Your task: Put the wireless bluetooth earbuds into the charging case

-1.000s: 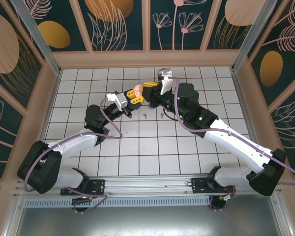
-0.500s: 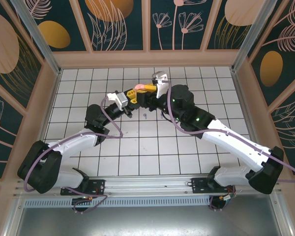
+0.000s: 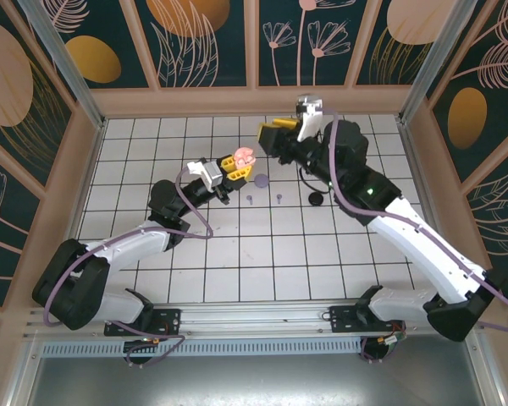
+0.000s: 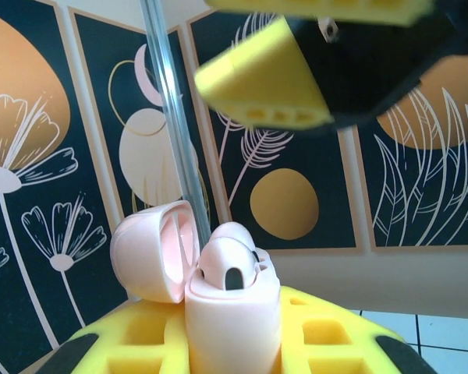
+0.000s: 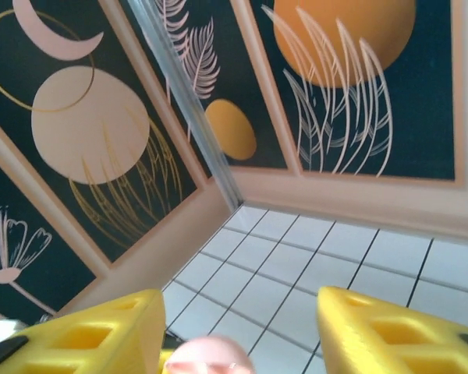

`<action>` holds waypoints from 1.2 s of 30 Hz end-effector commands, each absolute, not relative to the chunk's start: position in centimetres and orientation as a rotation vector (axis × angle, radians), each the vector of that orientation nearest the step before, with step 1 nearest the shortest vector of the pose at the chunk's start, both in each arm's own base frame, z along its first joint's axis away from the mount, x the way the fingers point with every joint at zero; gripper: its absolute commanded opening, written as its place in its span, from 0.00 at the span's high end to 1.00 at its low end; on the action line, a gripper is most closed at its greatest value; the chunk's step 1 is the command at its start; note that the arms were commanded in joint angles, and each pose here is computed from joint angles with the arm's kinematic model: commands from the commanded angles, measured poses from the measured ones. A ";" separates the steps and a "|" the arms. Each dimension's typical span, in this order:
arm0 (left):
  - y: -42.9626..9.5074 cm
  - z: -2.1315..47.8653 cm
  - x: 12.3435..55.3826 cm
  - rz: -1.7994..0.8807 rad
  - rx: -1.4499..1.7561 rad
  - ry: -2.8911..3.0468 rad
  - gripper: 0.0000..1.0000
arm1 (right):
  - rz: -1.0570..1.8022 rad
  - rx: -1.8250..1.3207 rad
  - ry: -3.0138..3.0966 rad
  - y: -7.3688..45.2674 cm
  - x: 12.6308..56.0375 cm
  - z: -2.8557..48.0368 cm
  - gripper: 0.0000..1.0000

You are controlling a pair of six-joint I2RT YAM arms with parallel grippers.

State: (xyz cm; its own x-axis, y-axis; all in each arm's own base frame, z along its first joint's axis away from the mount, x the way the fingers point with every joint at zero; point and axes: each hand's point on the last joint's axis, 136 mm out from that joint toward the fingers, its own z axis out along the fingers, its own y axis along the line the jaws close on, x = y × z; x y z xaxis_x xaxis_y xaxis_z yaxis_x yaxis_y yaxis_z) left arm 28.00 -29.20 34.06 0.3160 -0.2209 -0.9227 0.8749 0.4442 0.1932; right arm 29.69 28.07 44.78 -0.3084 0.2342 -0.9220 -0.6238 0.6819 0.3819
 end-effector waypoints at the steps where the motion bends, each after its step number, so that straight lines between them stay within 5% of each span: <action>1: -29.8 33.9 27.0 -0.867 0.853 0.960 1.00 | 0.904 -0.333 1.817 29.3 31.5 42.9 0.69; 11: -30.2 33.1 27.0 -0.873 0.887 0.981 1.00 | 0.948 -0.491 2.082 34.1 33.6 37.6 0.87; 21: -30.4 33.0 28.1 -0.865 0.854 1.016 1.00 | 0.954 -0.511 2.119 31.9 27.7 36.4 0.99; 28: -29.8 32.0 29.7 -0.928 0.711 1.136 1.00 | 0.808 -0.022 2.031 22.1 31.5 36.7 0.81; 36: -27.1 24.9 34.5 -0.946 0.372 1.520 1.00 | 0.723 0.132 2.156 18.2 31.5 27.6 0.70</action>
